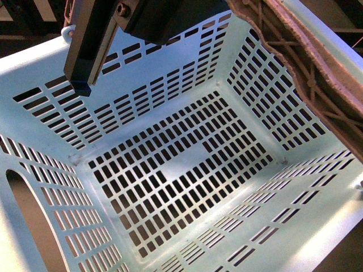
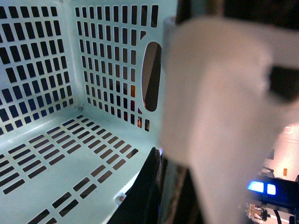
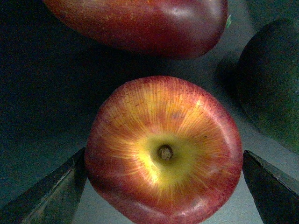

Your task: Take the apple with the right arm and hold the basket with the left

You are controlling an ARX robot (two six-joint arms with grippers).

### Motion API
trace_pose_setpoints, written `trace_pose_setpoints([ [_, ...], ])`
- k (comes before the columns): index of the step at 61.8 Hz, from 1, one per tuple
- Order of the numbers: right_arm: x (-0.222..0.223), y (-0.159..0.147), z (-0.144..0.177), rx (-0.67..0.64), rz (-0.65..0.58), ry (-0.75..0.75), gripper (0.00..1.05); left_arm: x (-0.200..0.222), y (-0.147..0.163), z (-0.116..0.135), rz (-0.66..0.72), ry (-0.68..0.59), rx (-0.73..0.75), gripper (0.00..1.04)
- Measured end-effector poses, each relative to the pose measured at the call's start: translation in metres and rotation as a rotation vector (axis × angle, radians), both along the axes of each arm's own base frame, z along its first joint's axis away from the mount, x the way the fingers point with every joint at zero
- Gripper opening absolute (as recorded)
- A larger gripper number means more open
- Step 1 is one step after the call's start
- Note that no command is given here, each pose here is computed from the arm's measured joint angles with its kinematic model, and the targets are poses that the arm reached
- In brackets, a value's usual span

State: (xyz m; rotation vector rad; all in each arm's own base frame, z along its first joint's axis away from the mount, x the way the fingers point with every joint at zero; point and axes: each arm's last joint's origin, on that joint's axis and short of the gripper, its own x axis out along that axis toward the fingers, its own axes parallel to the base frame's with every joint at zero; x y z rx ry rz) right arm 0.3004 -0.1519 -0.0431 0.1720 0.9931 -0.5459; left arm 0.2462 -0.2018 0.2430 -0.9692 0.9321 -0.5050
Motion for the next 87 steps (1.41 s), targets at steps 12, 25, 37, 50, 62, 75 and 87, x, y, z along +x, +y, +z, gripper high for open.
trace_pose_setpoints([
  [12,-0.002,-0.004,-0.003,0.018,-0.017,0.002,0.8,0.0,0.0,0.0,0.0,0.0,0.0,0.08],
  [25,-0.012,-0.003,0.0,0.037,-0.011,-0.013,0.76,0.0,0.0,0.0,0.0,0.0,0.0,0.08],
  [37,-0.029,0.001,0.018,0.052,0.024,-0.047,0.74,0.0,0.0,0.0,0.0,0.0,0.0,0.08],
  [50,-0.04,0.009,0.071,0.032,0.108,-0.157,0.74,0.0,0.0,0.0,0.0,0.0,0.0,0.08],
  [62,-0.053,0.023,0.152,0.054,0.191,-0.342,0.74,0.0,0.0,0.0,0.0,0.0,0.0,0.08],
  [75,-0.066,0.051,0.222,0.093,0.235,-0.53,0.74,0.0,0.0,0.0,0.0,0.0,0.0,0.08],
  [87,-0.081,0.098,0.265,0.16,0.331,-0.655,0.74,0.0,0.0,0.0,0.0,0.0,0.0,0.08],
])
